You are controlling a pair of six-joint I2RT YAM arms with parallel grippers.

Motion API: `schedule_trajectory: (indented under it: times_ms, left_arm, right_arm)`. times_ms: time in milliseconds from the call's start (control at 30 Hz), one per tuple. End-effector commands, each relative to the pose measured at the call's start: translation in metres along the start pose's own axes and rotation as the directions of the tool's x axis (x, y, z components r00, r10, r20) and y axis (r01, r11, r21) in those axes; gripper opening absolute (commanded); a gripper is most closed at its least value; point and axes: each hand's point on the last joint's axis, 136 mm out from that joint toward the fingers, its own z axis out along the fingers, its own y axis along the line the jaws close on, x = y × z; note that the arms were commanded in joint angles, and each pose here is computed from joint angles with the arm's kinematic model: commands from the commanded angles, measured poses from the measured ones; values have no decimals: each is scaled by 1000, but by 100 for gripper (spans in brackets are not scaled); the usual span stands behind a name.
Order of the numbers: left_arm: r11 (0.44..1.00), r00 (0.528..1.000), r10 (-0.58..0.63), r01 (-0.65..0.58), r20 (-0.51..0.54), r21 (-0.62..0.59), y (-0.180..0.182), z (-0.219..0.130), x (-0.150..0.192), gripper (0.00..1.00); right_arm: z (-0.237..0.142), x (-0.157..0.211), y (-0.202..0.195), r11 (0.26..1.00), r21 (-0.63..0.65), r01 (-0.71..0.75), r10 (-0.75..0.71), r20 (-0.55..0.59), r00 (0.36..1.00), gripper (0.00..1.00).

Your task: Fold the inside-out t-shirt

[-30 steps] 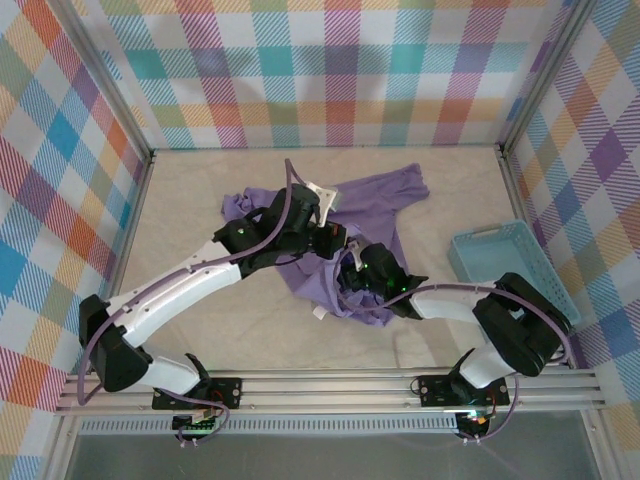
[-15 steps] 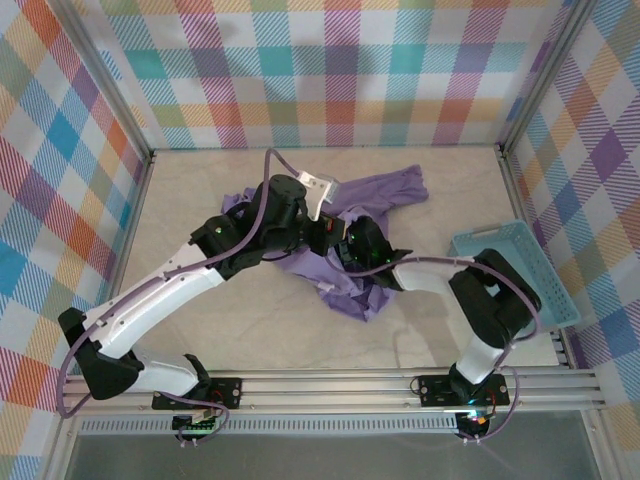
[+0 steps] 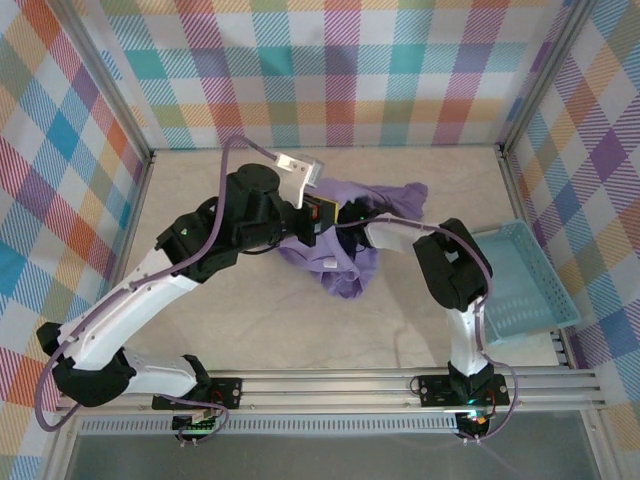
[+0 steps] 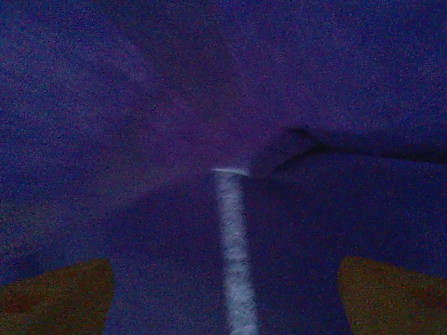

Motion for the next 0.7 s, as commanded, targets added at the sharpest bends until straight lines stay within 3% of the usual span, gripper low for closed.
schedule_trajectory:
  times_ms: [0,167,367,667]
  left_arm:
    - [998,994,19,-26,104,62,-20,-29,-31,0]
    - [995,994,14,-25,110,96,-29,-28,-39,0]
    - [996,994,6,-16,106,90,-30,-19,-41,0]
    - [997,989,8,-19,148,73,-30,-25,-53,0]
  right_arm:
    - [10,18,-9,997,65,-34,42,-122,992,87]
    - [21,21,-19,983,183,-6,44,-203,978,100]
    - [38,31,-38,935,351,54,69,-328,942,100]
    - [62,41,-40,908,399,127,59,-422,905,100]
